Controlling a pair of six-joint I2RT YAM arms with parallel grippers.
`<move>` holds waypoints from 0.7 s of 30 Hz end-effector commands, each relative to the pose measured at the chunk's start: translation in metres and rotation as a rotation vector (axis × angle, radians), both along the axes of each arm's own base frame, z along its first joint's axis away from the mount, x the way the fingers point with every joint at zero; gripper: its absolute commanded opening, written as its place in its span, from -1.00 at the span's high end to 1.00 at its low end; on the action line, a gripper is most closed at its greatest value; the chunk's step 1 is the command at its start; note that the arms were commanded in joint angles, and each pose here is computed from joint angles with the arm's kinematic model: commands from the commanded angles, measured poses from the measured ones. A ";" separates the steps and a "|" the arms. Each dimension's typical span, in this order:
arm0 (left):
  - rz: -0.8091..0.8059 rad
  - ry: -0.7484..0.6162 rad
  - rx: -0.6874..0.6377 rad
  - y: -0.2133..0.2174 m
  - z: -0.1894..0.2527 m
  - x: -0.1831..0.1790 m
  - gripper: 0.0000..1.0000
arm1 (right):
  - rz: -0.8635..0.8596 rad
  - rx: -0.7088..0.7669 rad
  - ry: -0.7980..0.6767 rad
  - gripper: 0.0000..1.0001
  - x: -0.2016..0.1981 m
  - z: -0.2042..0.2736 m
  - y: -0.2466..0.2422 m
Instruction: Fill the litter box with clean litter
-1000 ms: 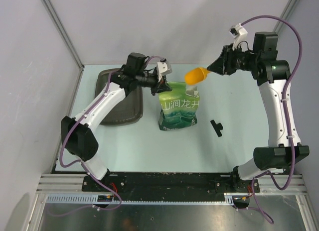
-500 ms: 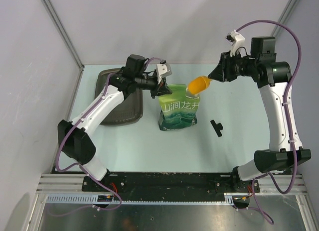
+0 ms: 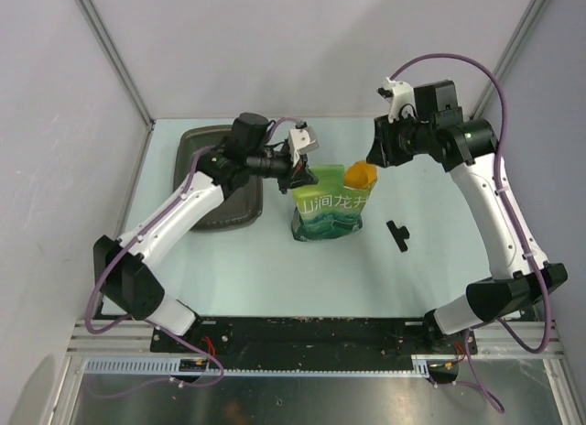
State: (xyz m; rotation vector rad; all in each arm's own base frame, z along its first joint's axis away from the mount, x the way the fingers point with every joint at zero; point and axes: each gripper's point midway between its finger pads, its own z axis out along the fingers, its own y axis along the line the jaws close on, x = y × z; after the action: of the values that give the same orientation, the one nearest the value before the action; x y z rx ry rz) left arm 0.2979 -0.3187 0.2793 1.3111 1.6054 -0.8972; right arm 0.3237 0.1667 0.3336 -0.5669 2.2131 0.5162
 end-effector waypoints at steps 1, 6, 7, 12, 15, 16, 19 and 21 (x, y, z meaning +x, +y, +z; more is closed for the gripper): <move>0.053 -0.076 -0.132 0.005 0.054 -0.013 0.99 | -0.135 0.068 -0.002 1.00 0.026 0.007 0.007; 0.087 -0.057 -0.157 0.008 0.054 -0.020 1.00 | -0.204 0.022 0.020 1.00 0.032 -0.014 0.024; 0.088 -0.060 -0.158 0.008 0.054 -0.021 1.00 | -0.190 0.011 0.024 1.00 0.029 -0.017 0.033; 0.097 -0.037 -0.181 0.007 0.054 -0.022 1.00 | -0.236 -0.081 0.024 1.00 0.031 -0.040 0.041; 0.094 -0.023 -0.196 0.004 0.053 -0.022 1.00 | -0.244 -0.115 0.054 1.00 0.032 -0.056 0.041; 0.091 -0.024 -0.200 0.002 0.055 -0.021 1.00 | -0.251 -0.122 0.055 1.00 0.034 -0.059 0.039; 0.075 -0.020 -0.207 -0.003 0.056 -0.021 0.99 | -0.235 -0.153 0.056 1.00 0.035 -0.074 0.037; 0.063 -0.021 -0.206 -0.006 0.055 -0.020 1.00 | -0.226 -0.179 0.074 1.00 0.030 -0.091 0.033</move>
State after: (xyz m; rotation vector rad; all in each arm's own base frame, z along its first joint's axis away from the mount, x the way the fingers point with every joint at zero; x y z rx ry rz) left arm 0.2895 -0.3117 0.2810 1.1403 1.6572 -0.8984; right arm 0.3454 0.2101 0.2541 -0.4003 2.4003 0.3000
